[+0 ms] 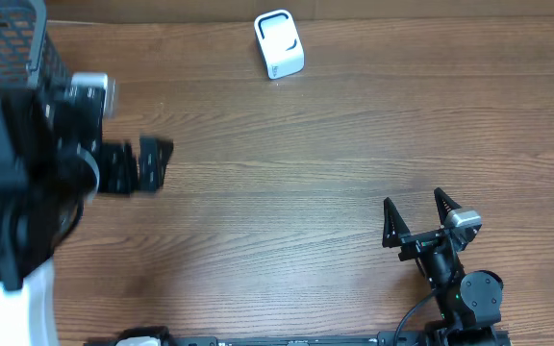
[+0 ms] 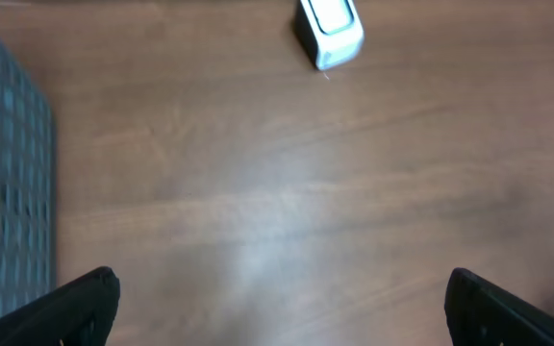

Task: Scan the item barcode
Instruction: 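Reach the left gripper into the grey basket toward the snacks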

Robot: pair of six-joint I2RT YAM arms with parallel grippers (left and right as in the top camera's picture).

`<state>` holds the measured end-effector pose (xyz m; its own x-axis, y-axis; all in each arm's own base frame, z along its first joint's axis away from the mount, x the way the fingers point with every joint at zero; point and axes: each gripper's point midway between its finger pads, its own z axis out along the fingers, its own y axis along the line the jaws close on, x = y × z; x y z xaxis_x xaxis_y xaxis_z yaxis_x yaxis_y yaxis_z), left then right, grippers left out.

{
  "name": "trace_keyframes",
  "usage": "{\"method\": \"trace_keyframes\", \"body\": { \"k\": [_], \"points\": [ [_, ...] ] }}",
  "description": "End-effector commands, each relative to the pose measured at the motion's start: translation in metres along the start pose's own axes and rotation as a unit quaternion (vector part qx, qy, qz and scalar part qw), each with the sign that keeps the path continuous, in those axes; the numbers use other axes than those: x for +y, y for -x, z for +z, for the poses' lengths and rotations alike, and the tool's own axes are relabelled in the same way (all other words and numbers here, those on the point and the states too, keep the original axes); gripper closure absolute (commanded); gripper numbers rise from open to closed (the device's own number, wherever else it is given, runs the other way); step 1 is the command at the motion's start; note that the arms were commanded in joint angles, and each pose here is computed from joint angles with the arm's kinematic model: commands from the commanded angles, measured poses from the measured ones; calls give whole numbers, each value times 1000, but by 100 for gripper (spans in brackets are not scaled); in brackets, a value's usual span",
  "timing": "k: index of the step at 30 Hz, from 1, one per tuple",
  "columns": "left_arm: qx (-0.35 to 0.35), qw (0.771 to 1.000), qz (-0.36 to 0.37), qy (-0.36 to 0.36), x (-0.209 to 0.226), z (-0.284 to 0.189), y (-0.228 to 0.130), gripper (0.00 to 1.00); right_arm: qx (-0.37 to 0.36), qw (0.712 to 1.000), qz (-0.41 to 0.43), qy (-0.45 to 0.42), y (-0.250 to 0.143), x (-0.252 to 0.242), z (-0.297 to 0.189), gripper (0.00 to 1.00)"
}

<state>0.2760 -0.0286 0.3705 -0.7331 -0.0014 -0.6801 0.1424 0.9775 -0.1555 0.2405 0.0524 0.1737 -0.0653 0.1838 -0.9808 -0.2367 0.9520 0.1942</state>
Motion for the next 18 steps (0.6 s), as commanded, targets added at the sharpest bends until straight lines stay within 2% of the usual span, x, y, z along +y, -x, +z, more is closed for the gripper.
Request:
{"method": "trace_keyframes", "body": {
  "k": [1,4,9,14,18],
  "points": [
    [-11,999,31,25,14,21,25,0,1,1000,2,-5,-3,-3,0,0],
    [-29,995,72,65,35,39,48,0,1,1000,2,-5,-3,-3,0,0],
    [-92,982,28,160,98,39,86,0,1,1000,2,-5,-3,-3,0,0],
    [-134,963,-7,235,169,11,97,0,1,1000,2,-5,-3,-3,0,0],
    [-141,952,-21,271,218,-9,90,0,1,1000,2,-5,-3,-3,0,0]
  ]
}}
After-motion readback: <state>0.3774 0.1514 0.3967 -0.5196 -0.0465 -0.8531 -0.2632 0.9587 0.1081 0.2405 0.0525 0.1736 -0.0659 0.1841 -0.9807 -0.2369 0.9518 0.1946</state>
